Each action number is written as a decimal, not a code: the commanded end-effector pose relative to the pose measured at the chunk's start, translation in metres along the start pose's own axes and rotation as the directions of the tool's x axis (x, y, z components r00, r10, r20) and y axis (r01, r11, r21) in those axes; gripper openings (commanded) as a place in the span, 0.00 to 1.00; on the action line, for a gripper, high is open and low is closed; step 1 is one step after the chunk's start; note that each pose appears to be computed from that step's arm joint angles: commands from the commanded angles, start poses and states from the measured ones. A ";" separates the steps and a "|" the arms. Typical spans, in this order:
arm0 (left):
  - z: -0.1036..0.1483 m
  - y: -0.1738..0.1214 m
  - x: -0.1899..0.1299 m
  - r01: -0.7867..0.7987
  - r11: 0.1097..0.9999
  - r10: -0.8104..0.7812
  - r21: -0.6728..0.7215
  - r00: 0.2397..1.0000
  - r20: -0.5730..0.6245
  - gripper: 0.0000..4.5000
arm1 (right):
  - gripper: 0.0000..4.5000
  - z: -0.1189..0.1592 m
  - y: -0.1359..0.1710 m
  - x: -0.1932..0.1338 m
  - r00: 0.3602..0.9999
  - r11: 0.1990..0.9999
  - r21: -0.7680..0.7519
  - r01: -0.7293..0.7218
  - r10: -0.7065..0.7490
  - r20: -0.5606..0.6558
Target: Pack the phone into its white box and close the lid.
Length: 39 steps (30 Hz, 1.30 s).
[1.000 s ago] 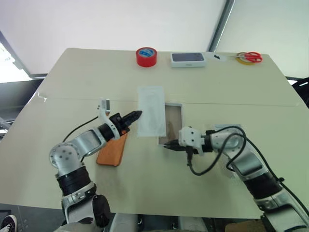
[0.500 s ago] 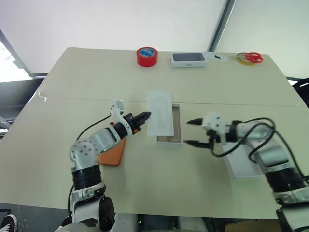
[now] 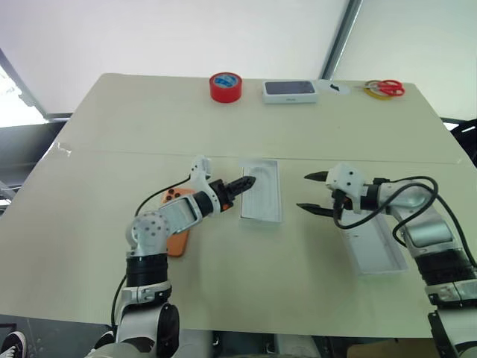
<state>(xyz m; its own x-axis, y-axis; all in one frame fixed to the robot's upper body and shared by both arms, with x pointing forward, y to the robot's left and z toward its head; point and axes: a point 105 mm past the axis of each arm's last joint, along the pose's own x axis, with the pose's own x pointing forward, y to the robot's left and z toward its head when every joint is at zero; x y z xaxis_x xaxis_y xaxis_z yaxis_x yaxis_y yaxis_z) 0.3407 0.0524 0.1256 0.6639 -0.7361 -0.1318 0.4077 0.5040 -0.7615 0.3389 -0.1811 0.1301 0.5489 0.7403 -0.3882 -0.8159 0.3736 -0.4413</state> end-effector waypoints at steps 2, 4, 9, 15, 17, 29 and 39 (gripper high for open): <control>0.014 -0.019 -0.008 0.051 0.995 -0.055 0.082 0.998 0.043 0.64 | 0.88 0.028 -0.017 0.004 0.992 0.997 -0.028 0.078 -0.074 0.106; 0.014 -0.025 -0.013 0.072 0.991 -0.077 0.113 0.996 0.040 0.64 | 0.88 0.041 -0.020 0.011 0.982 0.996 0.016 0.085 -0.087 0.167; 0.037 -0.017 -0.046 -0.023 0.914 -0.054 0.405 0.983 0.177 0.66 | 0.35 0.057 -0.011 0.043 0.976 0.995 -0.030 0.095 -0.087 0.199; 0.056 0.010 -0.085 -0.109 0.929 0.010 0.353 0.963 0.270 0.66 | 0.01 0.057 0.001 0.072 0.986 0.992 -0.093 0.083 -0.068 0.155; 0.058 0.018 -0.099 -0.136 0.940 0.048 0.314 0.961 0.272 0.66 | 0.01 0.068 0.004 0.076 0.979 0.992 -0.103 0.073 -0.051 0.199; 0.055 0.062 -0.212 -0.242 0.940 0.201 0.241 0.963 0.180 0.66 | 0.01 0.135 0.094 0.116 0.892 0.952 -0.218 -0.213 0.281 0.354; 0.032 0.102 -0.221 -0.281 0.947 0.278 0.154 0.960 0.046 0.66 | 0.01 0.123 0.131 0.167 0.923 0.909 -0.276 -0.312 0.359 0.140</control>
<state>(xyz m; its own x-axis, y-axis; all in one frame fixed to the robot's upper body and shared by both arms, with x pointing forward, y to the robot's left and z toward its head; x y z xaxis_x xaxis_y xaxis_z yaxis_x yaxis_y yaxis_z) 0.2533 0.2830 0.0961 0.7891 -0.5324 -0.3063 0.2672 0.7466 -0.6093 0.3020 0.0544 0.1042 0.1907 0.9008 -0.3901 -0.8652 -0.0335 -0.5003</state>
